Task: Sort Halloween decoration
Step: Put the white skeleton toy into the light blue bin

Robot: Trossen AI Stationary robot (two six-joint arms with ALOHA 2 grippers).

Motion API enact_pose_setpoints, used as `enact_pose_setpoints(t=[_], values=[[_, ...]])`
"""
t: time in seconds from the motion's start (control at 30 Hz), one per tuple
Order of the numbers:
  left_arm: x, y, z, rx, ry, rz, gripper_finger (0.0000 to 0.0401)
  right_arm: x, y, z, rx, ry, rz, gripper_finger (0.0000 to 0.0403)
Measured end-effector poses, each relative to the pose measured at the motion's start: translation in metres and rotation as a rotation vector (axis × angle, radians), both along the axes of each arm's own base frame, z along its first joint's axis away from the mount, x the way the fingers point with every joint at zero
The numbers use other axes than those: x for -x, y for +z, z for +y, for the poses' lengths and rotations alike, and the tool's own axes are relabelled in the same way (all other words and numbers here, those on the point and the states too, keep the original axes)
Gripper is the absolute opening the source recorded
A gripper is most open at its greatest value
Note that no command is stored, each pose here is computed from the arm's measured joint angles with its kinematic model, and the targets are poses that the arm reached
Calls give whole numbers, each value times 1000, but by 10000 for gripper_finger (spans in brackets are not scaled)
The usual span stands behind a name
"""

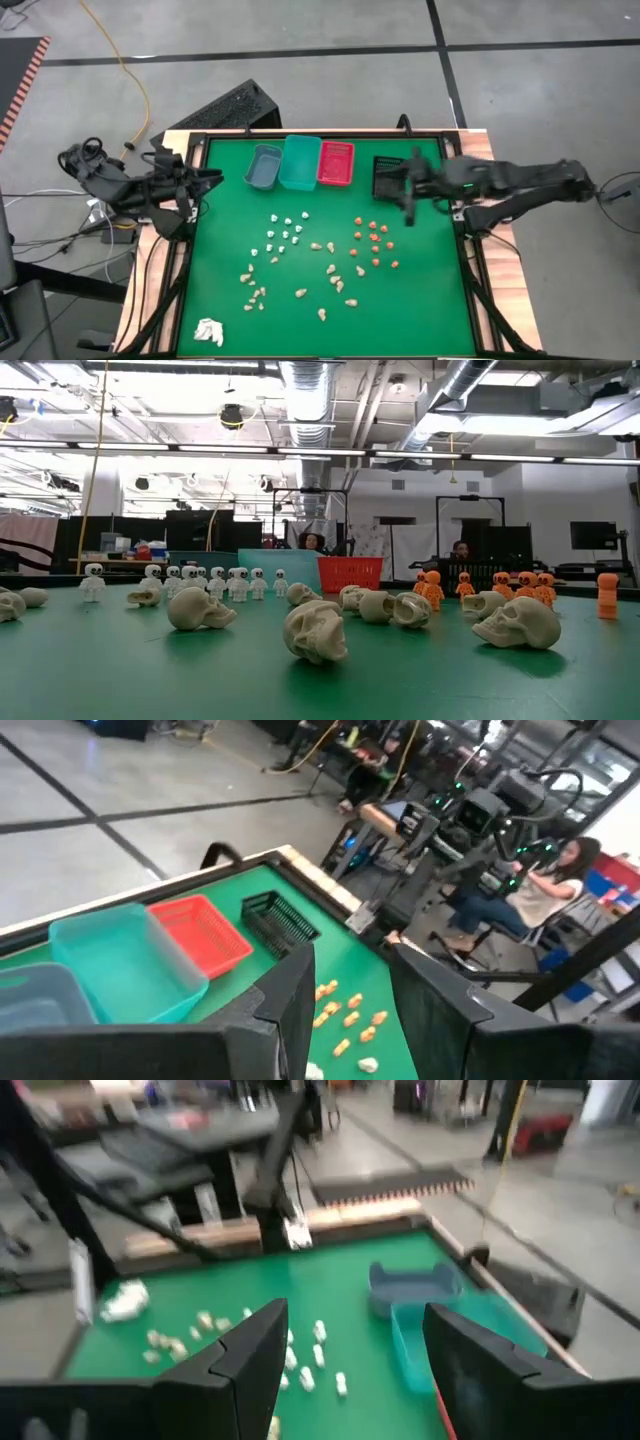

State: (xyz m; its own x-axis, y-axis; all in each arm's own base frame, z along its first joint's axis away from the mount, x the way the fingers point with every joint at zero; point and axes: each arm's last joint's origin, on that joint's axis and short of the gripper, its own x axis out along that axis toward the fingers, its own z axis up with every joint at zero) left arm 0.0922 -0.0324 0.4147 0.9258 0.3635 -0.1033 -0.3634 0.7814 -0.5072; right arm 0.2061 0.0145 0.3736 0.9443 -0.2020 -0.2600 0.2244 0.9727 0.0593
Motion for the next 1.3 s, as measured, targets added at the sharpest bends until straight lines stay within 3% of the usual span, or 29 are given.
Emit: enact_pose_setpoints(t=[0.17, 0.47, 0.8, 1.3], values=[[0, -2, 0, -3, 1, 17, 121, -46, -33, -2, 1, 13, 133, 244], [0, -2, -1, -3, -26, 20, 121, -112, -82, -7, 75, 91, 172, 244], [0, -3, -1, -9, -27, 30, 121, -156, -133, -19, 58, 129, 190, 244], [0, -5, 0, -13, -24, 42, 121, -197, -198, -32, 36, 119, 278, 244]])
